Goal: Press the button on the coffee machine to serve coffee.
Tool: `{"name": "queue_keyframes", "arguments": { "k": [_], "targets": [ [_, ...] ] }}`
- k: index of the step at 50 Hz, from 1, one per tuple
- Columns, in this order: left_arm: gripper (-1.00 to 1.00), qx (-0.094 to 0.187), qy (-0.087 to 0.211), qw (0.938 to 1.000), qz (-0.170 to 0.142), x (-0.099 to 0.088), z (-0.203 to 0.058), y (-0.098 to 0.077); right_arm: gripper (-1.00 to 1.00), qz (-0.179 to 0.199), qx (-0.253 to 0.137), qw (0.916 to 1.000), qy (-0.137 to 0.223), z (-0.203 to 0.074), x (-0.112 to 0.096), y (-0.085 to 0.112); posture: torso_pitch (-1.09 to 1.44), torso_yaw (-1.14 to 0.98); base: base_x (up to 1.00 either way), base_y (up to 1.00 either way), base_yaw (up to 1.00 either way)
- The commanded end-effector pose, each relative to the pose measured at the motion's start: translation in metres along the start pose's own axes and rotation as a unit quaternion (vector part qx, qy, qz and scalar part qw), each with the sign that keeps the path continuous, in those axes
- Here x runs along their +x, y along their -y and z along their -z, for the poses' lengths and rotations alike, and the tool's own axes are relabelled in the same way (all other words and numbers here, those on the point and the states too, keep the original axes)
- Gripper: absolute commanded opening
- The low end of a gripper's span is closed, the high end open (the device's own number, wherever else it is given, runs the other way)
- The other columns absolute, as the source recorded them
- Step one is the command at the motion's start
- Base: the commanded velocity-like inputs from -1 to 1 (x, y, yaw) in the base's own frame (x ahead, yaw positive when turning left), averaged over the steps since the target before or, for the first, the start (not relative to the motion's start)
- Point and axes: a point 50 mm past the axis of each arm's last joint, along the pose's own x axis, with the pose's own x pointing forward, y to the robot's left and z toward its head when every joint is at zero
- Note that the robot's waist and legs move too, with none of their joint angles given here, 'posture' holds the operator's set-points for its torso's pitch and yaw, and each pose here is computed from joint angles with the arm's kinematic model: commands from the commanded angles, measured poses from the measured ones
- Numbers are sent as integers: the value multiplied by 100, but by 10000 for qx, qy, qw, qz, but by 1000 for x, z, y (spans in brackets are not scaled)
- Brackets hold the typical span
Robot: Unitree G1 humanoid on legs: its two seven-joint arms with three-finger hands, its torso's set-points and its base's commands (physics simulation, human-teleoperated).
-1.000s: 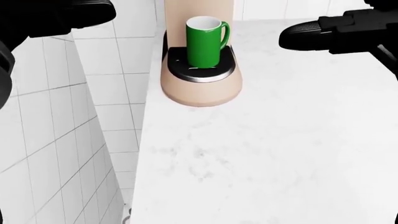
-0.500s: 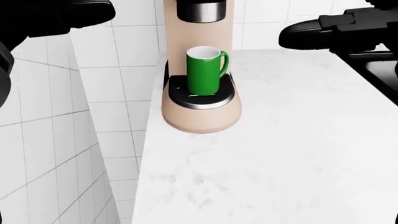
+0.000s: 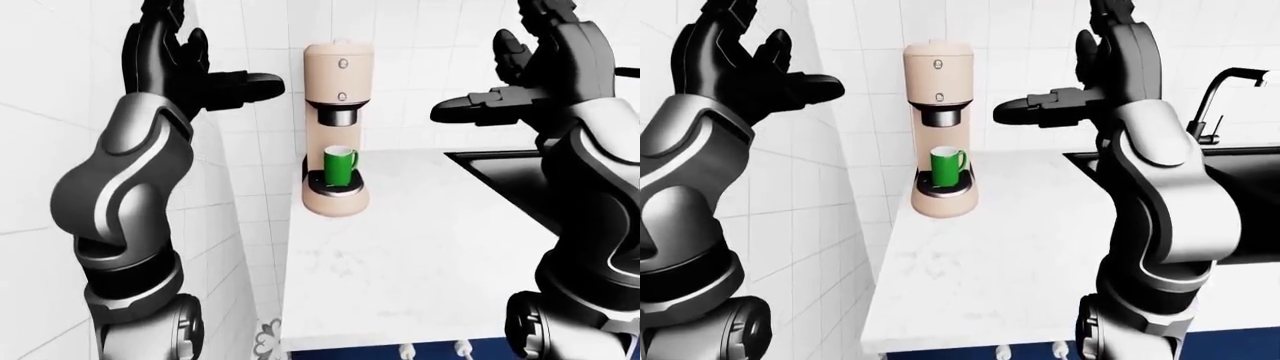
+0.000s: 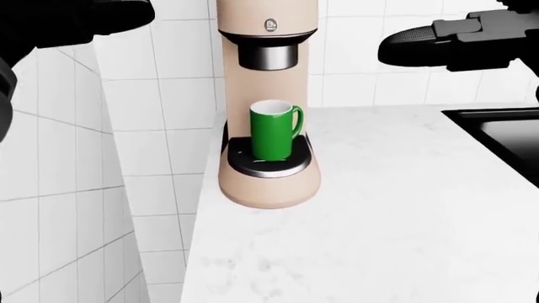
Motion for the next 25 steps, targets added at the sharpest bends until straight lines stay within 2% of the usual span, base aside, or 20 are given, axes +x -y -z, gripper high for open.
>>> {"name": "queue_keyframes", "arguments": {
  "k": [1,22,25],
  "targets": [
    [100,-25,390,9992,15,-1,-16,1,100,44,-15,9994,351,-13,0,1,-56,0,0,0,0],
    [100,-65,389,9992,42,0,-15,2,100,15,-6,9993,364,-14,2,-1,-70,0,0,0,0],
    [100,-54,394,9992,-7,0,-15,2,100,-8,6,9991,433,-21,1,-3,-70,0,0,0,0]
  ]
}}
